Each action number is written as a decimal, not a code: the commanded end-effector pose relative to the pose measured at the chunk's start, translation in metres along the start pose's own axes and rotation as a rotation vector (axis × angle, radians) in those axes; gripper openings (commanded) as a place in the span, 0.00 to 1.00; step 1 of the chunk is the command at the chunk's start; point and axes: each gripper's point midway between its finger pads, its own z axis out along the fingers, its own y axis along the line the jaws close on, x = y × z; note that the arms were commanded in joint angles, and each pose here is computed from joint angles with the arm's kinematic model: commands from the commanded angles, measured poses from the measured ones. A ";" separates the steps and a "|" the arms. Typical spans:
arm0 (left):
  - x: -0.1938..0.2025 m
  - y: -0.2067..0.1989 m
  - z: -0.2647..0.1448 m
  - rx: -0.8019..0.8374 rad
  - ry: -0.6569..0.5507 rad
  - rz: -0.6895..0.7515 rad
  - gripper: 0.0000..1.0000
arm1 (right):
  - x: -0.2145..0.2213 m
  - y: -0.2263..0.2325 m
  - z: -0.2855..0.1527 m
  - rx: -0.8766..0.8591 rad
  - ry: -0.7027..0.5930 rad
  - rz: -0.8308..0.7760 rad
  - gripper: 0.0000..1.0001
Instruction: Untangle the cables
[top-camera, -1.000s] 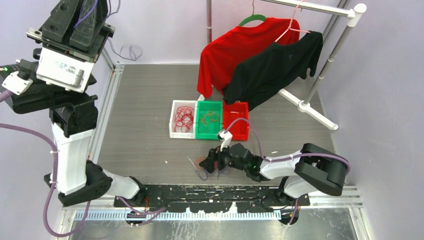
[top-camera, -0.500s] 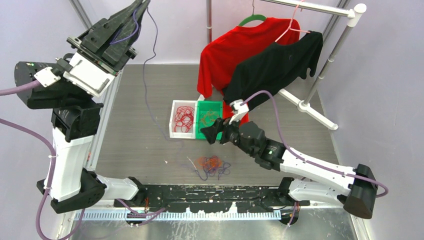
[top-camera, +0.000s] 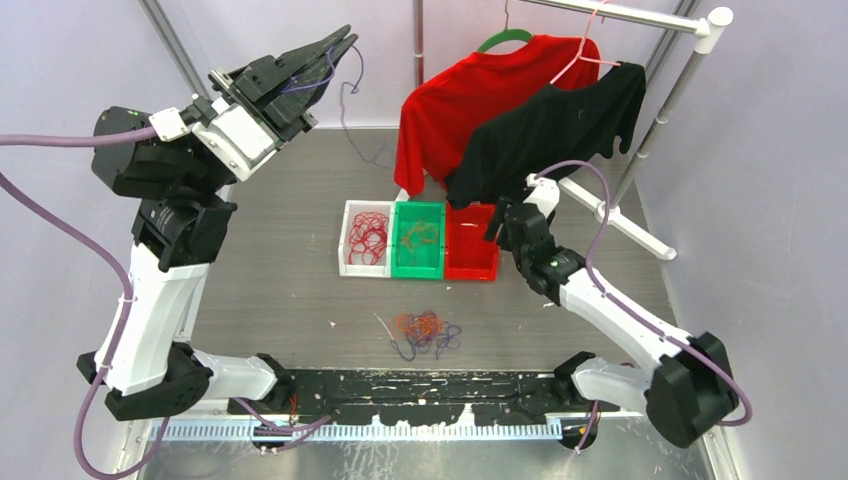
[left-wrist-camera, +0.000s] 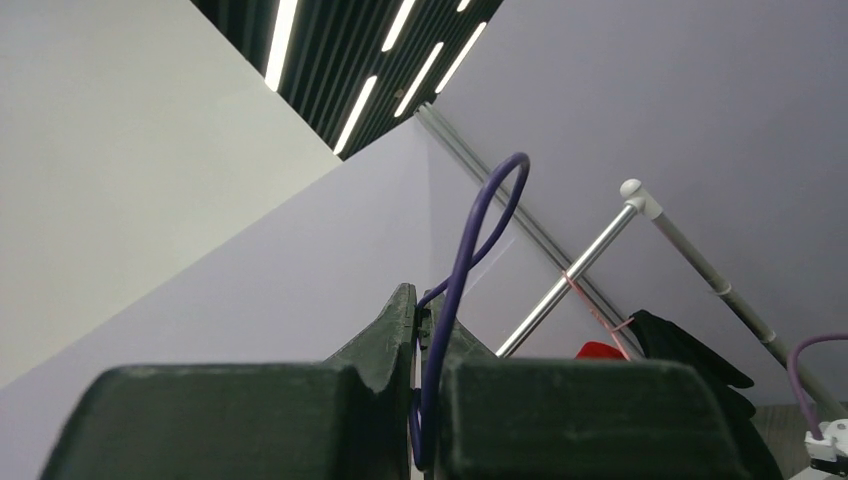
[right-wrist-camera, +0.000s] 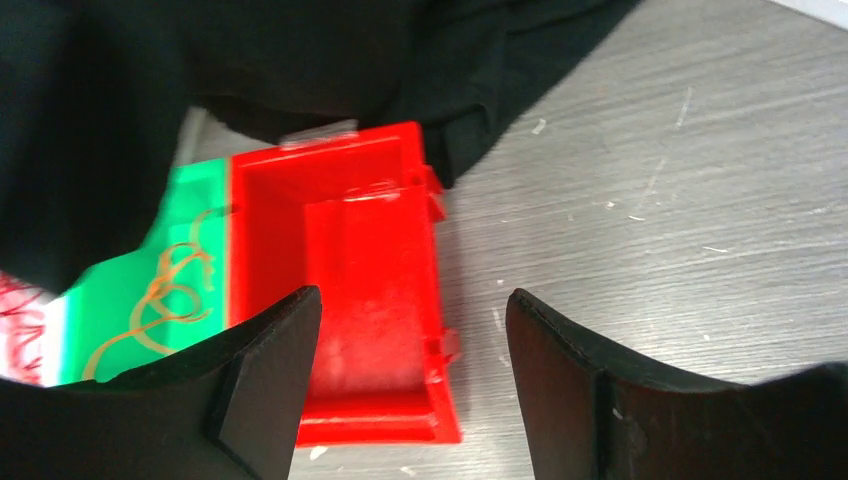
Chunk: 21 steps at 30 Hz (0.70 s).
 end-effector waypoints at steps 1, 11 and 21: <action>-0.008 0.002 -0.002 -0.011 -0.018 -0.015 0.00 | 0.014 -0.007 0.026 0.012 0.042 -0.018 0.72; -0.005 0.001 -0.002 -0.010 -0.013 -0.019 0.00 | 0.066 0.006 0.057 -0.064 0.209 -0.095 0.62; -0.014 0.002 -0.011 -0.020 -0.018 -0.032 0.00 | 0.084 0.049 0.053 -0.189 0.255 0.001 0.53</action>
